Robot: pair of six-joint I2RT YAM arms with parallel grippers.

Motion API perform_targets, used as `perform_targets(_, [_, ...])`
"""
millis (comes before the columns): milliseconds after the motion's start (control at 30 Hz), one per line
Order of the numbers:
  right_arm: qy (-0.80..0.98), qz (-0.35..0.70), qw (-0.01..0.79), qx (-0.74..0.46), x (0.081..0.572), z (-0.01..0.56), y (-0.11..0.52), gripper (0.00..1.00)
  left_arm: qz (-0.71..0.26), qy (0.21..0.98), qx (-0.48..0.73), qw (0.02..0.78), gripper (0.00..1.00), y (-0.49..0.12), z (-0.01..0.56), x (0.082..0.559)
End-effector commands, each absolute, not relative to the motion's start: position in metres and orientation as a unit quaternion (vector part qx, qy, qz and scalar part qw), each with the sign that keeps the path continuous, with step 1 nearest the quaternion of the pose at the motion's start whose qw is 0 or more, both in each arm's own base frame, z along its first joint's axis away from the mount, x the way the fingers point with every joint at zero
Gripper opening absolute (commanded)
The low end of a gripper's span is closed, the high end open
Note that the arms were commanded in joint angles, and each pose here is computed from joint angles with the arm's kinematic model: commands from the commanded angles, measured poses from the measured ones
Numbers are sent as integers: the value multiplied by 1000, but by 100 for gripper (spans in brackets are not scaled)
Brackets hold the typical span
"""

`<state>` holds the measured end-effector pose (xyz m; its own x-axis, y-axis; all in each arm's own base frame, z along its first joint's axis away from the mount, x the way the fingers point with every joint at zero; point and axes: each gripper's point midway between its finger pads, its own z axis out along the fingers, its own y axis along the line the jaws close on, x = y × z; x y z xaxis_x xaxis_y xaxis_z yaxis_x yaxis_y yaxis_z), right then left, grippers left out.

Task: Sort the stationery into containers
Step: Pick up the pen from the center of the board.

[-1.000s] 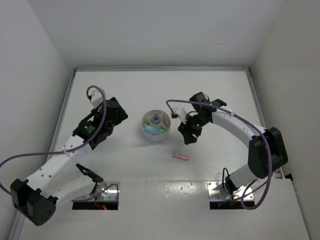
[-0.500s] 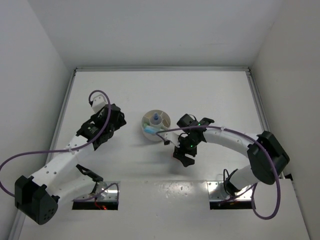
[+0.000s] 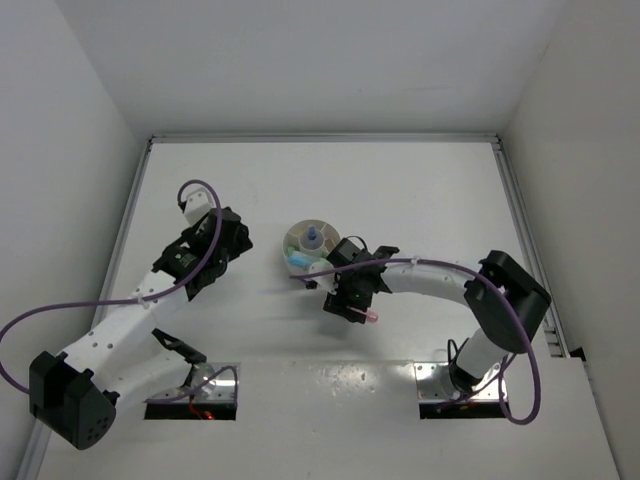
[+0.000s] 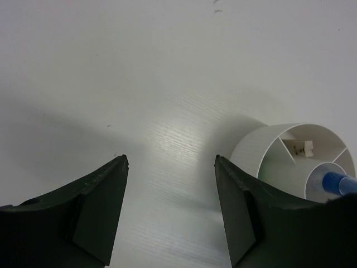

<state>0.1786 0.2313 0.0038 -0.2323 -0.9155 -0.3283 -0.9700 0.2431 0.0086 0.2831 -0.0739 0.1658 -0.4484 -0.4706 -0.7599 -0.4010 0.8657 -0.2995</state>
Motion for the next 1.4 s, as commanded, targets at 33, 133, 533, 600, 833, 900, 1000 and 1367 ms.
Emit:
perform_targets(33, [783,73,163,-595,196,6,239,63,-49,836,-265,479,69,-72,180,289])
perform_targets(133, [786,65,156,-595,195,1,234,57,-46,835,-269,479,69,-69,180,290])
perform_targets(533, [776,68,101,-618,171,-18,230,51,-47,834,-266,482,69,-68,182,289])
perform_targets(600, [771,68,101,-626,171,-19,233,50,-47,834,-266,482,69,-68,182,289])
perform_targets(833, [768,66,95,-629,169,-17,230,0,-47,834,-266,482,69,-68,182,289])
perform_targets(900, [749,92,115,-645,168,0,239,0,-50,832,-266,485,69,-68,185,288])
perform_targets(1000, [710,173,159,-664,163,56,269,0,-47,833,-262,485,69,-68,184,288])
perform_targets(1367, [670,241,497,-495,263,287,376,0,-55,819,-269,504,69,-62,203,287])
